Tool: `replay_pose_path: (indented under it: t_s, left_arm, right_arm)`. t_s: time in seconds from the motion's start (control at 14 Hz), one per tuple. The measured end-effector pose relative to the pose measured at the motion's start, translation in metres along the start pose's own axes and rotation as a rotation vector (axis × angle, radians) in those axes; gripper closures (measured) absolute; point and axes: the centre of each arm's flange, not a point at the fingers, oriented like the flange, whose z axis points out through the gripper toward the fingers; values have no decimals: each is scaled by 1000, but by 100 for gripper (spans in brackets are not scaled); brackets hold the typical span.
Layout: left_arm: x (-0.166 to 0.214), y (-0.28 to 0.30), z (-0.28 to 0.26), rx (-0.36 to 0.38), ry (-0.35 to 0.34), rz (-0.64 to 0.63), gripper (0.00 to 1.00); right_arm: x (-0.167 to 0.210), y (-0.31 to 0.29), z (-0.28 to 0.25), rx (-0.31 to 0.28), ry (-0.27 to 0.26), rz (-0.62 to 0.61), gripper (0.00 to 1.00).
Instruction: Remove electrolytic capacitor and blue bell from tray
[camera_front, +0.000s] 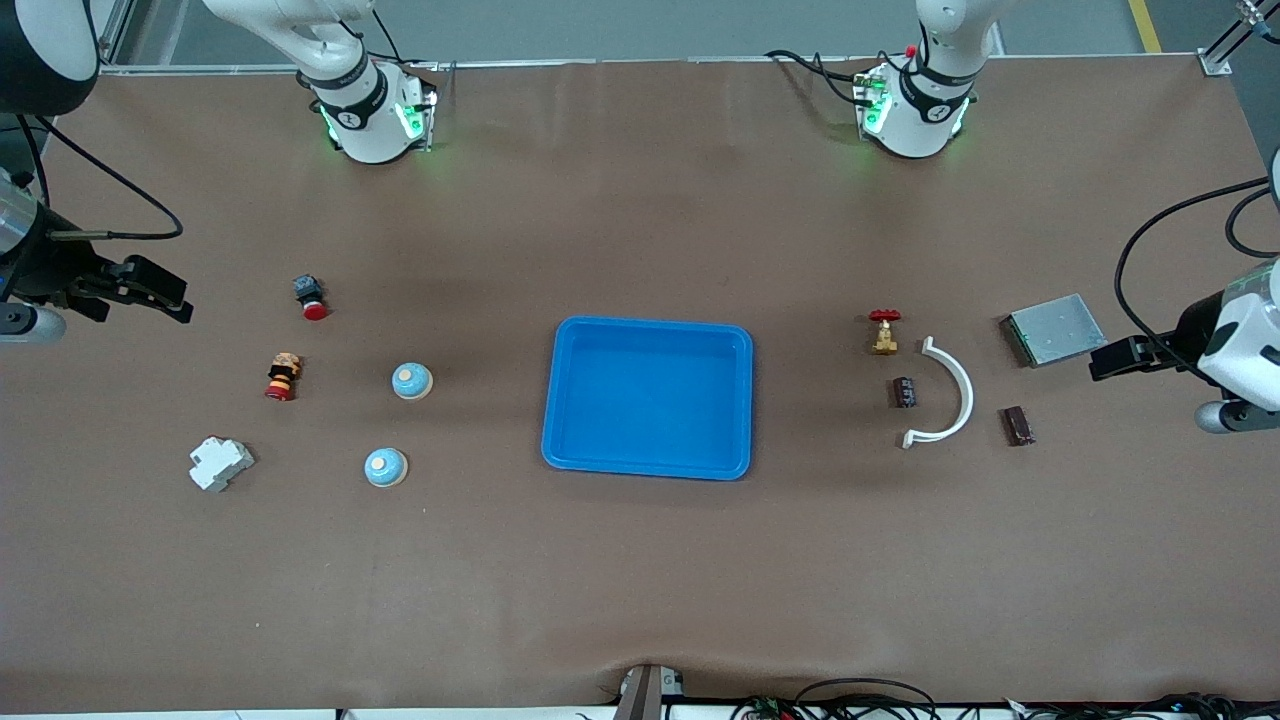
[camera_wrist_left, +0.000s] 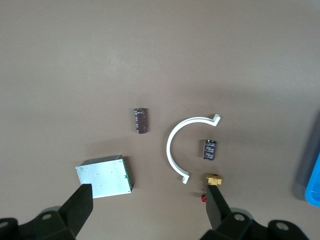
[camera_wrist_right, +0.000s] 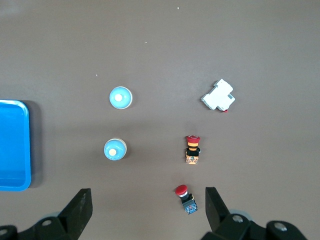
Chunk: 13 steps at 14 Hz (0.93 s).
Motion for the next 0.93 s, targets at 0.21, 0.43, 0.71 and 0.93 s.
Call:
replay_pose_path:
  t_s: [0.21, 0.43, 0.71, 0.93]
  left_arm:
    - [0, 6, 2, 10, -12, -11, 0]
    - [2, -1, 6, 9, -21, -38, 0]
    - [0, 11, 3, 24, -20, -50, 0]
    - [-4, 19, -4, 37, -12, -46, 0]
  right_arm:
    - [0, 0, -1, 0, 4, 1, 0]
    - [0, 0, -2, 0, 7, 1, 0]
    - [-1, 2, -5, 0, 16, 3, 0]
    - [1, 3, -6, 1, 29, 6, 0]
